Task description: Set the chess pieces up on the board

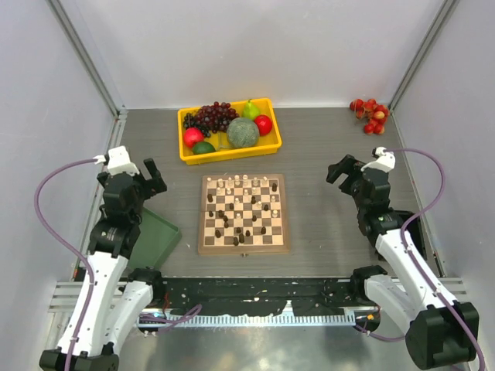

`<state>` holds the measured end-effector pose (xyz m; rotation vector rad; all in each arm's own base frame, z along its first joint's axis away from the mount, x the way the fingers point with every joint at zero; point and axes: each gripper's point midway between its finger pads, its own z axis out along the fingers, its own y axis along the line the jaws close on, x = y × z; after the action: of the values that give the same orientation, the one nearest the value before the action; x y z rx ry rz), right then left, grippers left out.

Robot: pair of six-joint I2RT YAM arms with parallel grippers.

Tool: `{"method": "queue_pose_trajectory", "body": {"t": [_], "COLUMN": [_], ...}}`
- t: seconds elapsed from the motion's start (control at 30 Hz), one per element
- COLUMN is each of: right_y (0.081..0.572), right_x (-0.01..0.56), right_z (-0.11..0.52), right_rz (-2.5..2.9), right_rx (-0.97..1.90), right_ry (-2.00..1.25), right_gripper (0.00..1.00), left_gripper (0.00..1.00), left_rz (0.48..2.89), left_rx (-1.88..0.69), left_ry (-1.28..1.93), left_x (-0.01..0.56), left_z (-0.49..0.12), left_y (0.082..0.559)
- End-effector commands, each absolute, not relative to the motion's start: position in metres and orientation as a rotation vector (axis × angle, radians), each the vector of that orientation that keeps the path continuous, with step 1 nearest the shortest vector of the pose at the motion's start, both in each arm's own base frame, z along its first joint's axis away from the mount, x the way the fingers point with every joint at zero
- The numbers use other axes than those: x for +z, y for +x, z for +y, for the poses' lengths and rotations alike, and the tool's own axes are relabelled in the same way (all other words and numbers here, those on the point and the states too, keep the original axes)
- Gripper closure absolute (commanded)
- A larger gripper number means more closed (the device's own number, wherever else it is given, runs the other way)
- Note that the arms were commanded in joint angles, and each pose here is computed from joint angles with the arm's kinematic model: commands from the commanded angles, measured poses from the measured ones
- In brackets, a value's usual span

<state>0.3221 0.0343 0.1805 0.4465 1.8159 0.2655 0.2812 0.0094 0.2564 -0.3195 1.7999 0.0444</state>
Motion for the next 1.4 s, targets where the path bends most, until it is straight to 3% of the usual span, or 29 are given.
{"method": "queue_pose_trajectory", "body": {"t": [0.0,0.13,0.47,0.67,0.73,1.03,1.37], "right_y": [0.327,0.326,0.334,0.344,0.35,0.373,0.372], "right_x": [0.212,0.224,0.2,0.199,0.195,0.149,0.117], "right_z": [0.053,0.065,0.114,0.155,0.171,0.22,0.237], "right_rz": [1.827,1.816,2.044,2.138,2.162,2.305,2.383], "right_rx": [0.345,0.41,0.58,0.381,0.353,0.277,0.234], "right_ry": [0.349,0.286,0.161,-0.01,-0.05,-0.16,-0.227], "right_gripper": [0.05,0.05,0.03,0.0,0.11,0.39,0.43], "left_gripper": [0.01,0.01,0.01,0.01,0.01,0.01,0.01], "left_rz": [1.816,1.792,1.913,1.98,1.989,1.981,1.995], "left_rx": [-0.015,-0.019,-0.116,-0.173,-0.168,-0.078,-0.078], "left_ry": [-0.326,-0.387,-0.119,-0.032,-0.029,-0.064,-0.06], "left_x": [0.269,0.25,0.208,0.191,0.188,0.188,0.186], "left_z": [0.005,0.012,-0.024,-0.039,-0.038,-0.023,-0.024], "left_y": [0.249,0.231,0.229,0.225,0.225,0.225,0.224]}}
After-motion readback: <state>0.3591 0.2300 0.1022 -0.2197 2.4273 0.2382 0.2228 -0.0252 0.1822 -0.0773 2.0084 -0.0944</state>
